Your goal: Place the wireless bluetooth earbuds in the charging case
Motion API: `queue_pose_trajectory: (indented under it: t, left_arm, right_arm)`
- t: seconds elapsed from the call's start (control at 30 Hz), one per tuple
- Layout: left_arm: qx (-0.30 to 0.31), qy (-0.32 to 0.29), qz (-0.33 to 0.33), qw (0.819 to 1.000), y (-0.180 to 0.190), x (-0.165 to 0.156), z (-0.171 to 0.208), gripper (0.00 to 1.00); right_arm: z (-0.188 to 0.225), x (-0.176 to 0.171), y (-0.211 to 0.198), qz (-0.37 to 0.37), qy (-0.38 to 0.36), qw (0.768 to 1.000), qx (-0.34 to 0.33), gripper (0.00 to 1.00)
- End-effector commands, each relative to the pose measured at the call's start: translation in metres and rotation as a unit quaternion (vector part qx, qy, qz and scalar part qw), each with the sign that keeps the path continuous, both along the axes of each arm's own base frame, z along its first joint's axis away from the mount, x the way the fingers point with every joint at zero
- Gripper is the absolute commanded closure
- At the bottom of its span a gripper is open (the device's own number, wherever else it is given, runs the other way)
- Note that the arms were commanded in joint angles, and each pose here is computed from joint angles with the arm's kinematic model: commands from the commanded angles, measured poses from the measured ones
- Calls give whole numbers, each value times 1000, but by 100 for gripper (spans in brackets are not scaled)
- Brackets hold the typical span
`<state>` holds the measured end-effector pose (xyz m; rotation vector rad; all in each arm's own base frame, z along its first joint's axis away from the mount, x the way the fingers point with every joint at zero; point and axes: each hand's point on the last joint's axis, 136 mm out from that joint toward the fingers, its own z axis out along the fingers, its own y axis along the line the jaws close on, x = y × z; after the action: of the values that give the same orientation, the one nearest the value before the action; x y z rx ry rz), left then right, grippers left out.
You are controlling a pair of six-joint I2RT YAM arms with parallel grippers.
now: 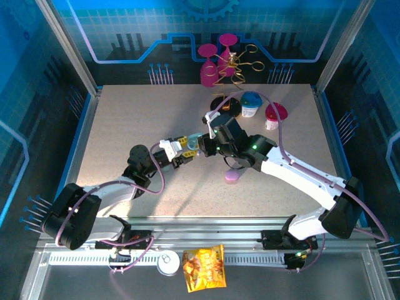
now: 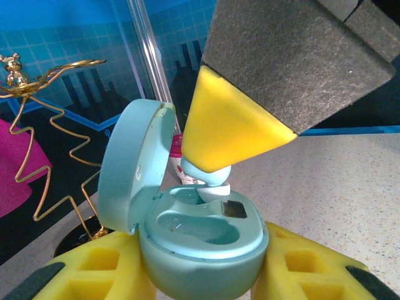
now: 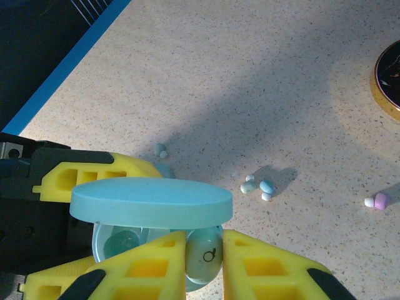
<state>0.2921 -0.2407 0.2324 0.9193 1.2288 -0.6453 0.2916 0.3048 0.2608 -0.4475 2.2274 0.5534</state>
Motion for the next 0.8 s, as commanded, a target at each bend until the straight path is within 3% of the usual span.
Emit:
queue_pose_trajectory:
  t: [0.0, 0.17, 0.57, 0.77]
  left_arm:
    - [-21, -26, -12, 999, -2, -3, 27, 83]
    - [-24, -24, -11, 999, -2, -3, 26, 83]
    - [-37, -25, -15, 999, -1, -4, 31, 83]
    - [-37, -22, -15, 999, -1, -4, 29, 83]
  right_arm:
    - [1, 1, -1, 9, -4, 1000, 1, 82]
    - [5, -6, 10, 41, -1, 999, 20, 79]
    - [7, -4, 3, 31, -8, 999, 14, 71]
    - [23, -5, -2, 24, -30, 998, 40, 54]
